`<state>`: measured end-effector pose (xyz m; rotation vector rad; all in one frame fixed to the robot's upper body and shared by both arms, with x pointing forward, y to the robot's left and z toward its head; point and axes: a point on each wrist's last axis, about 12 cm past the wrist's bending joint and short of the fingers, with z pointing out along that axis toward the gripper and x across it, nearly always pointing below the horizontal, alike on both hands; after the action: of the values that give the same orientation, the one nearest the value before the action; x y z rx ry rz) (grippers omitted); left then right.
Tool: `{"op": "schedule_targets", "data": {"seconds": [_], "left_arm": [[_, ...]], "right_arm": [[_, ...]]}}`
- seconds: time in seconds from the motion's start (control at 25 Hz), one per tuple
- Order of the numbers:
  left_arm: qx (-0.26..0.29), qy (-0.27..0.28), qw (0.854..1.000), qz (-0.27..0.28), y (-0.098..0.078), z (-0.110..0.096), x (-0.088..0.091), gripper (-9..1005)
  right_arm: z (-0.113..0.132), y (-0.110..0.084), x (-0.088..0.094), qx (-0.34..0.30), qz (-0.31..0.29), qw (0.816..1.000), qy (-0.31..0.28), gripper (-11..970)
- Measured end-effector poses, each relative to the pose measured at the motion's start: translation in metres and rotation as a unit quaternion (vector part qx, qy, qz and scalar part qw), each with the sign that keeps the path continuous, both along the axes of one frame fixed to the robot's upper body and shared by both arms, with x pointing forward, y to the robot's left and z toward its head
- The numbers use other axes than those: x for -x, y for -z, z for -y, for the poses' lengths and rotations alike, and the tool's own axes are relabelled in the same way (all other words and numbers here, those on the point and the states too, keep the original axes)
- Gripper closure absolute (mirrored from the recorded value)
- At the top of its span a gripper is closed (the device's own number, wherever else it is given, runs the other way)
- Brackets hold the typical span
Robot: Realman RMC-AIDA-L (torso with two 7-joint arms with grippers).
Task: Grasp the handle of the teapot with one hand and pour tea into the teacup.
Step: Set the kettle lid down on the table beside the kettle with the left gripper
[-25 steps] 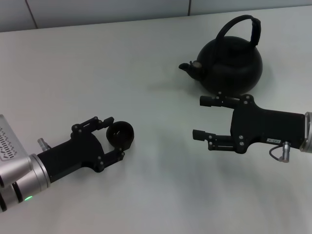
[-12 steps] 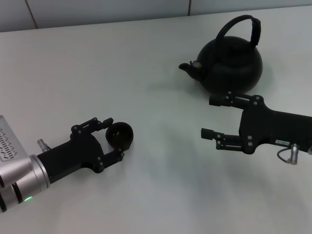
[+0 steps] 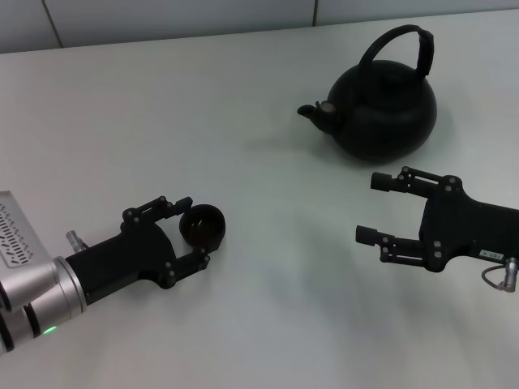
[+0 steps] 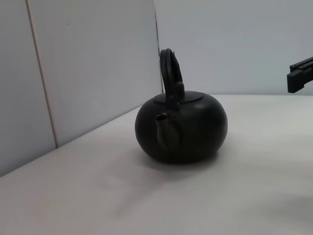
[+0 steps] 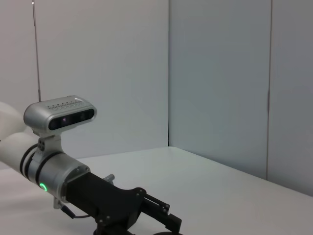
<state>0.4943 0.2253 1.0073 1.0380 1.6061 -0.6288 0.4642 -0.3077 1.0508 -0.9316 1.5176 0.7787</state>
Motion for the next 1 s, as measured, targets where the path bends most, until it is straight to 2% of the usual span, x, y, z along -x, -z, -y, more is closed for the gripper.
{"op": "schedule_targets", "data": {"seconds": [0.68, 1.0], "left_arm": [[-0.023, -0.003, 1.000, -0.009, 0.0053, 0.0020, -0.0014, 317], [-0.016, -0.009, 1.000, -0.020, 0.0043, 0.0013, -0.0021, 295]], "right_arm": [[0.0002, 0.0004, 0.0010, 0.001, 0.000, 1.000, 0.000, 196], [-0.0008, 0.0002, 0.0001, 0.000, 0.000, 1.000, -0.001, 196]]}}
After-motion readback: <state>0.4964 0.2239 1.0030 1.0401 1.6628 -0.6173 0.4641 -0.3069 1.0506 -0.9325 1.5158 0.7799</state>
